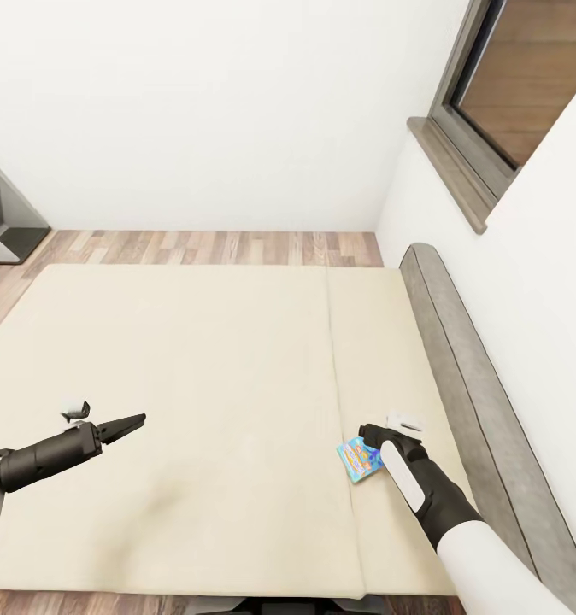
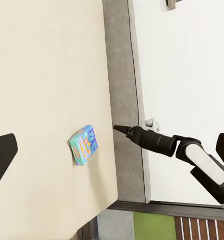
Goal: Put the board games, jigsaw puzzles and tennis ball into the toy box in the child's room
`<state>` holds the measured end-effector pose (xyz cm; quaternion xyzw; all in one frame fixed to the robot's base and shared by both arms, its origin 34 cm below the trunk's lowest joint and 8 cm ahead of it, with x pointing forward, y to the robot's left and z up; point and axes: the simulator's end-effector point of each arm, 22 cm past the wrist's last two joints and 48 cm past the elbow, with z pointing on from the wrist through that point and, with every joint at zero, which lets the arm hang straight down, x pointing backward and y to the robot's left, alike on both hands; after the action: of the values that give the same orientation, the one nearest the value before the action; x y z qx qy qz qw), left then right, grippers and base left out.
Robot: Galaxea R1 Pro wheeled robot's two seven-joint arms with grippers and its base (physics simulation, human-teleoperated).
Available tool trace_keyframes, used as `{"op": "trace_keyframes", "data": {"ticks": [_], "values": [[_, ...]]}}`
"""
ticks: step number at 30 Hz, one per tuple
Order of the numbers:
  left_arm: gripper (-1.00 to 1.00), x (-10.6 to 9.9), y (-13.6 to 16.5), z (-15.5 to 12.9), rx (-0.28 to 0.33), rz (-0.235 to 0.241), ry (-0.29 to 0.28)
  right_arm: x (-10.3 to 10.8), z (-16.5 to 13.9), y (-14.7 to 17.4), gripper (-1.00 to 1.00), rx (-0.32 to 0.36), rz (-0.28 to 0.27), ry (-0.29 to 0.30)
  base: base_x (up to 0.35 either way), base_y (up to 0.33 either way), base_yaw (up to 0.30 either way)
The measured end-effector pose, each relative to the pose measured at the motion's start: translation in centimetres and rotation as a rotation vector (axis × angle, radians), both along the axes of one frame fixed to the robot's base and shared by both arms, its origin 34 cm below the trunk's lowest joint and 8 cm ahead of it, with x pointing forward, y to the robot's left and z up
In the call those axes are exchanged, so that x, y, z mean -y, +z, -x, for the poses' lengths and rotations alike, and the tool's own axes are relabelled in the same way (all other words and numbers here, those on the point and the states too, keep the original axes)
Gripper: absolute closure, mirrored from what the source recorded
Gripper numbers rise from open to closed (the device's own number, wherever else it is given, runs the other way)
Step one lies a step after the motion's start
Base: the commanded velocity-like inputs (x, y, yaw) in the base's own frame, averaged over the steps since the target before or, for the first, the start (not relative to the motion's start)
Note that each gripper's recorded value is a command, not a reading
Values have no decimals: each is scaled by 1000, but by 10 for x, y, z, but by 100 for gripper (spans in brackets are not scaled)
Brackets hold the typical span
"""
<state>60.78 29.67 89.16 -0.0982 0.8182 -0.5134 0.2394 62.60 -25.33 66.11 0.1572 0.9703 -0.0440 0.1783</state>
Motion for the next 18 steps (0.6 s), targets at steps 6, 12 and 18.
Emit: {"op": "trace_keyframes", "data": {"ticks": [6,12,18], "values": [[-100,0,0,0,-1,-1,0,0,0,0,-100,3,0,-2,0,0,0],[-100,0,0,0,-2,-1,1,2,-3,1,-100,21,3,-11,0,0,0],[-100,0,-1,0,-3,0,1,3,-6,3,-100,27,7,-19,0,0,0]]}}
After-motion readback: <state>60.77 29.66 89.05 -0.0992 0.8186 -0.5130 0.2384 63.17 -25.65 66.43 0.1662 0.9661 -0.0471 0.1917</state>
